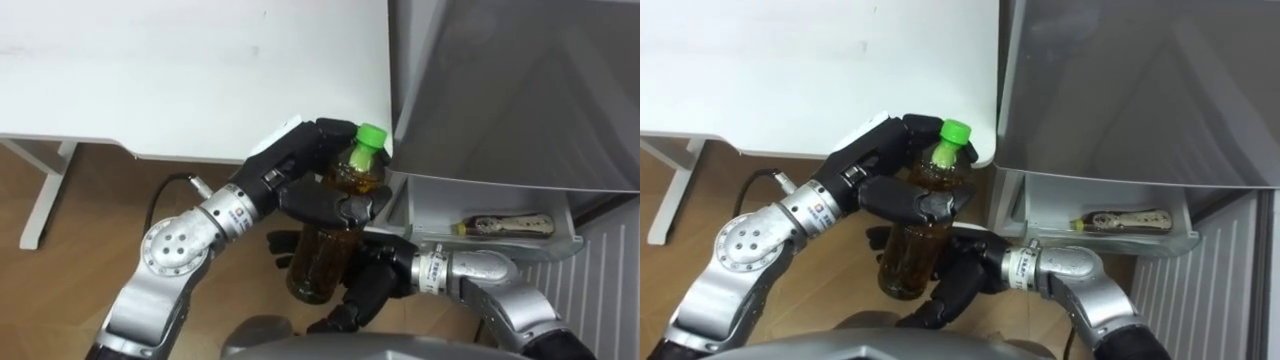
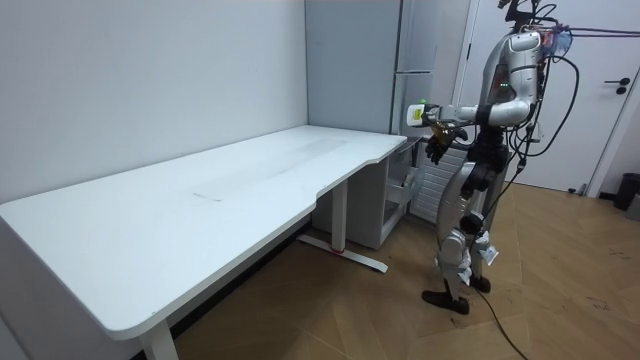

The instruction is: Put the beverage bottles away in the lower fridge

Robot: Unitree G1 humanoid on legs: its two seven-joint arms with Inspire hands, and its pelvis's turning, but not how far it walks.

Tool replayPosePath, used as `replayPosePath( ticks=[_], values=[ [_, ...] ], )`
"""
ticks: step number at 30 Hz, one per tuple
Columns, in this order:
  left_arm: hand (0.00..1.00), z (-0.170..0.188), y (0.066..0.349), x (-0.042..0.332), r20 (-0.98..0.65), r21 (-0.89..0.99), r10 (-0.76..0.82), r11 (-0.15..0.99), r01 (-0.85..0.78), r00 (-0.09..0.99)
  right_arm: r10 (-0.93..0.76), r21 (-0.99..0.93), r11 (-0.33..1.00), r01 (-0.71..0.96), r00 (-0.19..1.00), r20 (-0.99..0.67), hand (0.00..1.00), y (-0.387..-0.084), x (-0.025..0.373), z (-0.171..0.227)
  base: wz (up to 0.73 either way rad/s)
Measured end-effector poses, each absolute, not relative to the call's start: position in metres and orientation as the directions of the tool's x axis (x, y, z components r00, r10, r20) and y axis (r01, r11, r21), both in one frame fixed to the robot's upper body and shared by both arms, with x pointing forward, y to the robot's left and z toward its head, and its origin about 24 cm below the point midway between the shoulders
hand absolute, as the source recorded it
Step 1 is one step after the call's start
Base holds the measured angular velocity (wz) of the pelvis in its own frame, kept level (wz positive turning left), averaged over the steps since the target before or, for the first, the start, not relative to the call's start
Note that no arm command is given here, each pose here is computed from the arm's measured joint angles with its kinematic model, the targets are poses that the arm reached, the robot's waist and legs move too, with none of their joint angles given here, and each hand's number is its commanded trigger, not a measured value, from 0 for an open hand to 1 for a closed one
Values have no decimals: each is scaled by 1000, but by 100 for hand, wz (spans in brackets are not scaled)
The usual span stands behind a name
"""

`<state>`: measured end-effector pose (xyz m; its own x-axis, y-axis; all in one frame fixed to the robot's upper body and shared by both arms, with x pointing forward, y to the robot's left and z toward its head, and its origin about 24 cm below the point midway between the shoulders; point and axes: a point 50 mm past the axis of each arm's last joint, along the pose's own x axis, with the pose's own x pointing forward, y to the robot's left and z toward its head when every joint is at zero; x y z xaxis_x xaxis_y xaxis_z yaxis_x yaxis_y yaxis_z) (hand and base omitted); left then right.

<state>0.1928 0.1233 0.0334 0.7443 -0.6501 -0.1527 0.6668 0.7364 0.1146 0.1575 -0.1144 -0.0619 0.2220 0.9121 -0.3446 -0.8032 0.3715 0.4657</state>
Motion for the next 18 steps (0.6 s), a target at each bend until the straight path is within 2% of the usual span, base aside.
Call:
replayPosePath(
  ticks=[11,18],
  values=[
    [100,35,126,195,-151,140,-644,737,662,750,920,474,345,-810,191,-343,0,-119,155,-62,0],
    [100,38,125,197,-138,152,-652,730,667,745,924,498,357,-790,223,-309,0,-119,156,-60,1]
  ],
)
